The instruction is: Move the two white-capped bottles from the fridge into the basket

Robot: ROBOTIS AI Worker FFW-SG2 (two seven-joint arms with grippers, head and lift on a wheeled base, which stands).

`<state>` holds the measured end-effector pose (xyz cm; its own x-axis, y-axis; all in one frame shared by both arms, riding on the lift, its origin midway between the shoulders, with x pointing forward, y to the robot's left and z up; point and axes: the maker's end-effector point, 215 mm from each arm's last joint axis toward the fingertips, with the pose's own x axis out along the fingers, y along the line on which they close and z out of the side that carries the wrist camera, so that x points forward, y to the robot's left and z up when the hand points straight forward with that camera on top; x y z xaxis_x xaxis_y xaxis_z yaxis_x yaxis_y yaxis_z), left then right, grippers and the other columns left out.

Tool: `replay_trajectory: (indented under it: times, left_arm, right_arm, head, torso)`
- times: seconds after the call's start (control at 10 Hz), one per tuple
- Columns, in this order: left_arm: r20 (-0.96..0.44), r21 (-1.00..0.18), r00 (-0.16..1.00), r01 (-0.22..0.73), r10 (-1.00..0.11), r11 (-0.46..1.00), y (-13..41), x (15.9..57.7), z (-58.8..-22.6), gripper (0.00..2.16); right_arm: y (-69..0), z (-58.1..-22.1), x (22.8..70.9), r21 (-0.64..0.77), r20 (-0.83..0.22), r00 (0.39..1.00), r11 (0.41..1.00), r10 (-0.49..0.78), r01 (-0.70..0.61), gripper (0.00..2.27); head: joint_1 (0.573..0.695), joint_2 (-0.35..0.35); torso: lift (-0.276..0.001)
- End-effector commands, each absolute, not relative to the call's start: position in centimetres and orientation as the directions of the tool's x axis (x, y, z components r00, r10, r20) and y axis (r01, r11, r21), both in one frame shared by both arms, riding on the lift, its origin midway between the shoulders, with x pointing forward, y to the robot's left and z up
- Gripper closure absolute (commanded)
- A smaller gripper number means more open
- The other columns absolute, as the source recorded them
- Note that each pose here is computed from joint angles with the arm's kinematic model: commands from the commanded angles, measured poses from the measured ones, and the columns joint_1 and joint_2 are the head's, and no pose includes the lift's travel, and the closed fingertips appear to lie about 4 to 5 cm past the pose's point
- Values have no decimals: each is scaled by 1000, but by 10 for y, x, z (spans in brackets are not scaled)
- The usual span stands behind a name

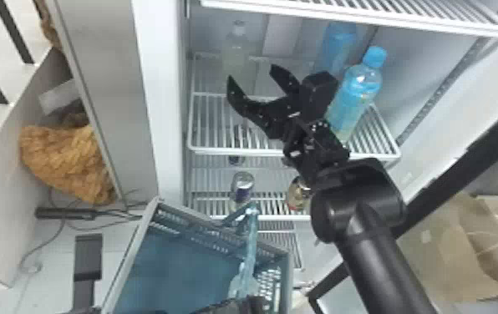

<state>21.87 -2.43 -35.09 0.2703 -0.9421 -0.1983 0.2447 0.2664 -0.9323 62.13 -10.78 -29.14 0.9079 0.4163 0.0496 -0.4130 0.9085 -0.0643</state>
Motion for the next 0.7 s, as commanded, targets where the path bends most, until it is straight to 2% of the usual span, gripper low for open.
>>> replay_trajectory:
  times: [0.0,0.3,0.6]
  left_arm:
    - [-194,-933,265,249,-944,261,-26,219,-350,1194]
    - [-188,-934,261,249,-947,254,-29,221,-349,1194]
    - [-185,-935,255,250,-949,250,-31,222,-350,1193]
  right_arm:
    - [-107,-287,636,-68,58,910,911,411,-407,191]
    - [-85,-281,652,-42,77,896,899,437,-435,167]
    - [-83,-291,668,-51,49,904,905,424,-422,156]
  head:
    - [695,-176]
    - [695,-166]
    - [695,-143]
  torso:
    - [0]
    - [0]
    - [0]
